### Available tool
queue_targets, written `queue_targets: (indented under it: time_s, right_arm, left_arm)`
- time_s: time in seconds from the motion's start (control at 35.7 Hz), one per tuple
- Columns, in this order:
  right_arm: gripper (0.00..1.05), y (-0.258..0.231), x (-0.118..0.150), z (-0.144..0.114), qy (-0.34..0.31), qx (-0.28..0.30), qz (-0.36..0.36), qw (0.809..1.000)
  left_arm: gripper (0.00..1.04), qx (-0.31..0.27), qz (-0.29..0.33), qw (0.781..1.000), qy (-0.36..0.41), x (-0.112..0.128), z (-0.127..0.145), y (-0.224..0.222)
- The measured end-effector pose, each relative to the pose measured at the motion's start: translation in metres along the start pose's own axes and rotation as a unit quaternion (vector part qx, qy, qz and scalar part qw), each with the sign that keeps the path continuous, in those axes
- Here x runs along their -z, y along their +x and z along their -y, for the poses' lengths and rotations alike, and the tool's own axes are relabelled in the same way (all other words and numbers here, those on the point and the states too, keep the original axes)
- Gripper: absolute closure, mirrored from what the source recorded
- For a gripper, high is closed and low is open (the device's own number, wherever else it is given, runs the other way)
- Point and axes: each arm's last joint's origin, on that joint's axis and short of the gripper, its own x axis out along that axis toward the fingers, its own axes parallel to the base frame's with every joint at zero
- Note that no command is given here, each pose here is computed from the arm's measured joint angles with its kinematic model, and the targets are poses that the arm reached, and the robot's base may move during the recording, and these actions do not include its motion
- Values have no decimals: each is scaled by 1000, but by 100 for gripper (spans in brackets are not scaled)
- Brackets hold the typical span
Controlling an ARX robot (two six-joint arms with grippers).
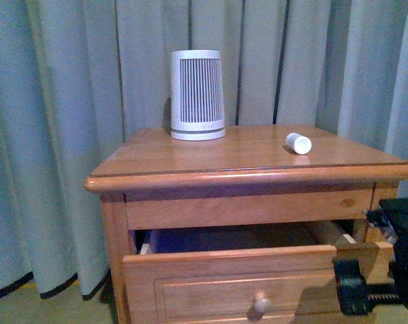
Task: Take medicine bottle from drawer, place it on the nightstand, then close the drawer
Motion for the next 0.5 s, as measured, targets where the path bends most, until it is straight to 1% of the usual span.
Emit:
queue_targets:
  time_s: [0.25, 0.5]
  right_arm:
    - [7, 31, -40, 10, 5, 15, 16, 1000]
    - [7, 26, -42, 6, -1, 11, 16, 1000]
  left_arm:
    - [7, 0, 0, 1000, 0, 0, 0, 0]
    - [7, 0, 0, 1000, 0, 0, 0, 0]
